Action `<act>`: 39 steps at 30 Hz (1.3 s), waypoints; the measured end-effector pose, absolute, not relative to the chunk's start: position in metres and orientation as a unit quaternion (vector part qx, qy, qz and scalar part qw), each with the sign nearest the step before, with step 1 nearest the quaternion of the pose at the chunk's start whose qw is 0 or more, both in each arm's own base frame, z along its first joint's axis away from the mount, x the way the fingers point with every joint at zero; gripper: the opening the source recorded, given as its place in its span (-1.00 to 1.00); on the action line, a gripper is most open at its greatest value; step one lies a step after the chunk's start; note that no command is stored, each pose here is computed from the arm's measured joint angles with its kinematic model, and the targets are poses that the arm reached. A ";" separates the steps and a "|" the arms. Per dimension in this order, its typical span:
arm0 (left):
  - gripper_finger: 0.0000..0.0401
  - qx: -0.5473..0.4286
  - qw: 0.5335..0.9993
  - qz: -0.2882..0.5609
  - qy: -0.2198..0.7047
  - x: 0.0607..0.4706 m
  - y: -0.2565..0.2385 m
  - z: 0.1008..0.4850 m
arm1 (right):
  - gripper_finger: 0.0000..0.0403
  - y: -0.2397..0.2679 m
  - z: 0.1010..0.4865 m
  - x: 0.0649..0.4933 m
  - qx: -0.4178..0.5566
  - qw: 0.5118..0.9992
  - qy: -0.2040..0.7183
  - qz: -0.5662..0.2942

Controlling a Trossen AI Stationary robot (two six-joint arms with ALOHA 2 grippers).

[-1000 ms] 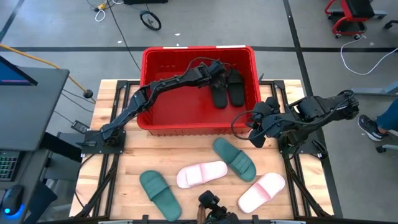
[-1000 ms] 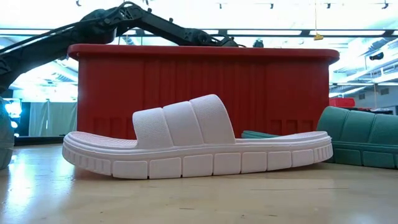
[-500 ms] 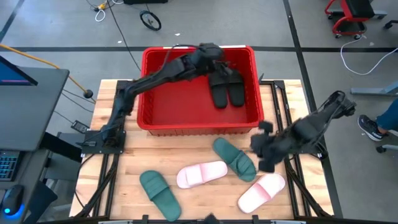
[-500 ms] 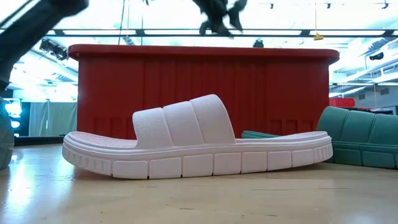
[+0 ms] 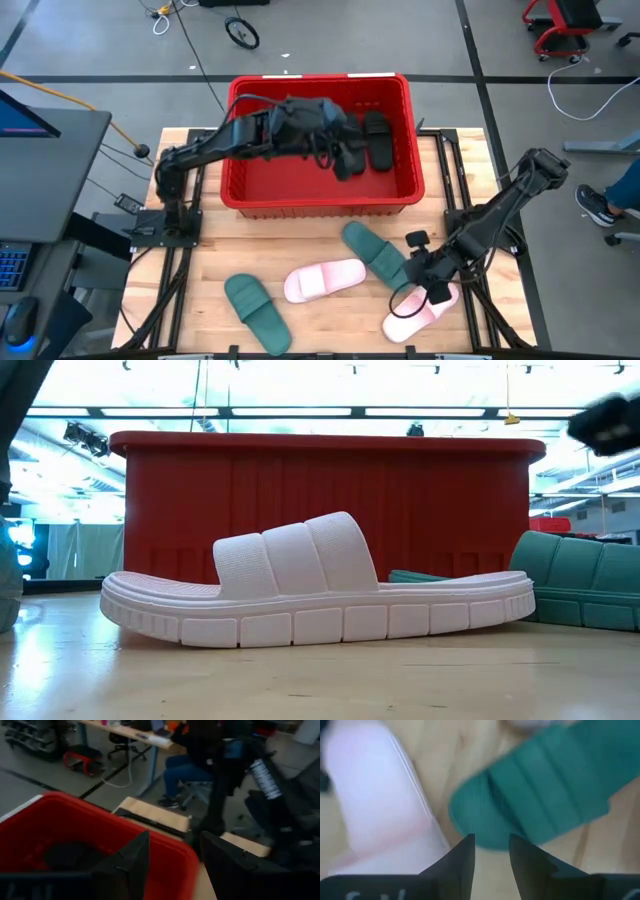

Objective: Pick and place slides into bin
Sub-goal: Put the right green slide into the container

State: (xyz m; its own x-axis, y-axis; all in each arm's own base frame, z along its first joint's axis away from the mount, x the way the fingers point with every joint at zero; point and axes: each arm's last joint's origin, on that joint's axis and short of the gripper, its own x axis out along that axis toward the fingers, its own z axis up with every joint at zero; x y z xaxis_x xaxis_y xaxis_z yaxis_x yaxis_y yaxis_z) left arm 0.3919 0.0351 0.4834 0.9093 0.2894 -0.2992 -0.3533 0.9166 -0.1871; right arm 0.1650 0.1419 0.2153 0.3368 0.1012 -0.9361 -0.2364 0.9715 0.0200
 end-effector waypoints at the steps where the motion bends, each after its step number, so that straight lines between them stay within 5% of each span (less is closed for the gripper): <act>1: -0.10 -0.122 0.970 0.160 0.139 0.391 0.030 0.483 | -0.36 0.141 0.209 0.162 -0.067 0.811 0.571 0.105; 14: -0.14 -0.152 0.972 0.115 0.140 0.392 -0.011 0.483 | -0.04 0.142 0.193 0.168 -0.201 0.852 0.469 0.118; 27: -0.14 -0.169 0.969 0.116 0.138 0.393 -0.013 0.483 | 0.06 0.152 0.175 0.180 -0.207 0.846 0.477 0.116; 39: -0.14 -0.165 0.970 0.115 0.139 0.393 -0.013 0.483 | 0.05 0.151 0.148 0.192 -0.292 0.843 0.449 -0.041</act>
State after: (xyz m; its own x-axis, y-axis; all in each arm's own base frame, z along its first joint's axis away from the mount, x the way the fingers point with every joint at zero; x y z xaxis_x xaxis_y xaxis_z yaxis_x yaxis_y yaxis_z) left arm 0.3930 -0.0132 0.4826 0.9350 0.1771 -0.3072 -0.2688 0.9190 -0.2884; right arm 0.1916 0.1507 0.1484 0.5934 -0.3312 -0.7336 -0.1940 0.8257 -0.5297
